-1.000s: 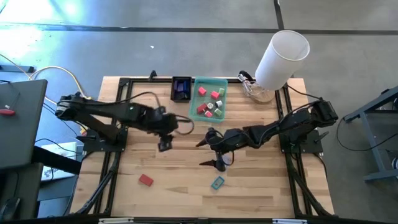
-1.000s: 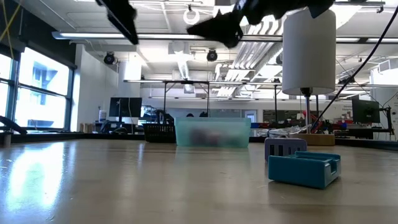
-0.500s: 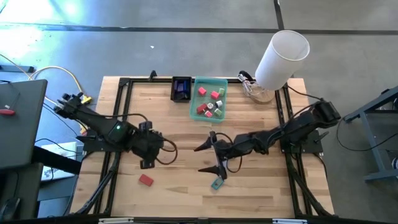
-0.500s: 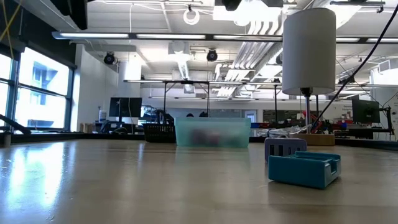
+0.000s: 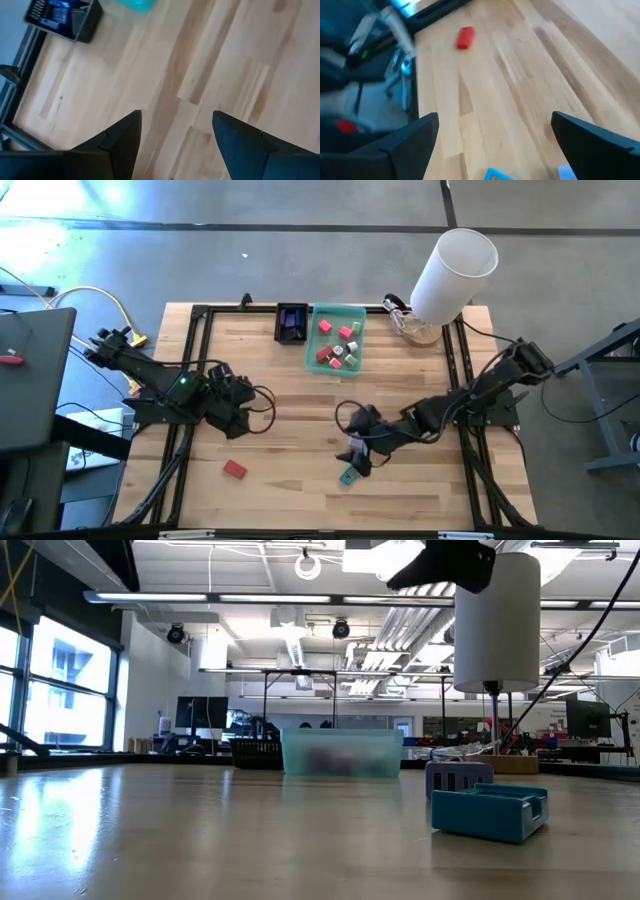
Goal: Pick & Place Office items
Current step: Put the light purple charger adapter into the green bin
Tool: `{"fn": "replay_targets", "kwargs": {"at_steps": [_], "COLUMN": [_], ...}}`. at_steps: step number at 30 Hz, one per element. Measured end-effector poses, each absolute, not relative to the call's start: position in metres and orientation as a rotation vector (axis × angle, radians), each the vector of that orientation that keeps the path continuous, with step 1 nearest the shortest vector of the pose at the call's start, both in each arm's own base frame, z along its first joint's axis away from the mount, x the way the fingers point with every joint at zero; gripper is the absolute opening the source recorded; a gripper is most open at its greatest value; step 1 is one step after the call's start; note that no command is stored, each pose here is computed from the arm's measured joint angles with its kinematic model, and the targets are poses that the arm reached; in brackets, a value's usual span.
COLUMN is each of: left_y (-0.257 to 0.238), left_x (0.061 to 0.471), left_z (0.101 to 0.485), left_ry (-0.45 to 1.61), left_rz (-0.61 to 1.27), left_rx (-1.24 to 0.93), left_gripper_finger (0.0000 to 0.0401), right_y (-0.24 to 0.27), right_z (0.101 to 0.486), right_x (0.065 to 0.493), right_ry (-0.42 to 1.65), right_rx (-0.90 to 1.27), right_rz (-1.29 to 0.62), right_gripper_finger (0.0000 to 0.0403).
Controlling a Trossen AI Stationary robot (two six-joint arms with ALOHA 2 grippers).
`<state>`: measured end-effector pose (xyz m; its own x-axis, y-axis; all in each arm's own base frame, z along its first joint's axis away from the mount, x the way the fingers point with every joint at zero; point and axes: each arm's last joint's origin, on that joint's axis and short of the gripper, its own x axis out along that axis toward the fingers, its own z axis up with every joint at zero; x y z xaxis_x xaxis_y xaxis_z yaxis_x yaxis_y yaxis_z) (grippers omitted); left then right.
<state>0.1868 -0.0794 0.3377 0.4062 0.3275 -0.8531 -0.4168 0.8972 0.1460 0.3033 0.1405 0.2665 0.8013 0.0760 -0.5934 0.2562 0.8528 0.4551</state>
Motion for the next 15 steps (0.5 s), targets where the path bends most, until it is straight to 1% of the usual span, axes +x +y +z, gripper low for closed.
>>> {"fn": "replay_targets", "kwargs": {"at_steps": [1, 6, 10, 13, 15], "left_y": [-0.078, -0.072, -0.073, -0.077, -0.081], "left_x": [0.188, 0.191, 0.189, 0.186, 0.184], "left_z": [0.338, 0.332, 0.32, 0.31, 0.306], "left_ry": [1.052, 1.011, 1.026, 1.043, 1.043], "left_rz": [0.48, 0.563, 0.594, 0.594, 0.591], "left_rx": [-0.101, -0.103, -0.081, -0.068, -0.067], "left_gripper_finger": [0.0234, 0.0234, 0.0234, 0.0234, 0.0234], "right_y": [0.14, 0.156, 0.167, 0.171, 0.169], "right_z": [0.266, 0.266, 0.255, 0.252, 0.252], "right_x": [0.303, 0.304, 0.302, 0.298, 0.299], "right_ry": [0.648, 0.621, 0.688, 0.772, 0.788], "right_rx": [0.564, 0.484, 0.509, 0.52, 0.538], "right_rz": [-0.099, 0.008, 0.031, 0.11, 0.119], "right_gripper_finger": [0.0375, 0.0375, 0.0375, 0.0375, 0.0375]}}
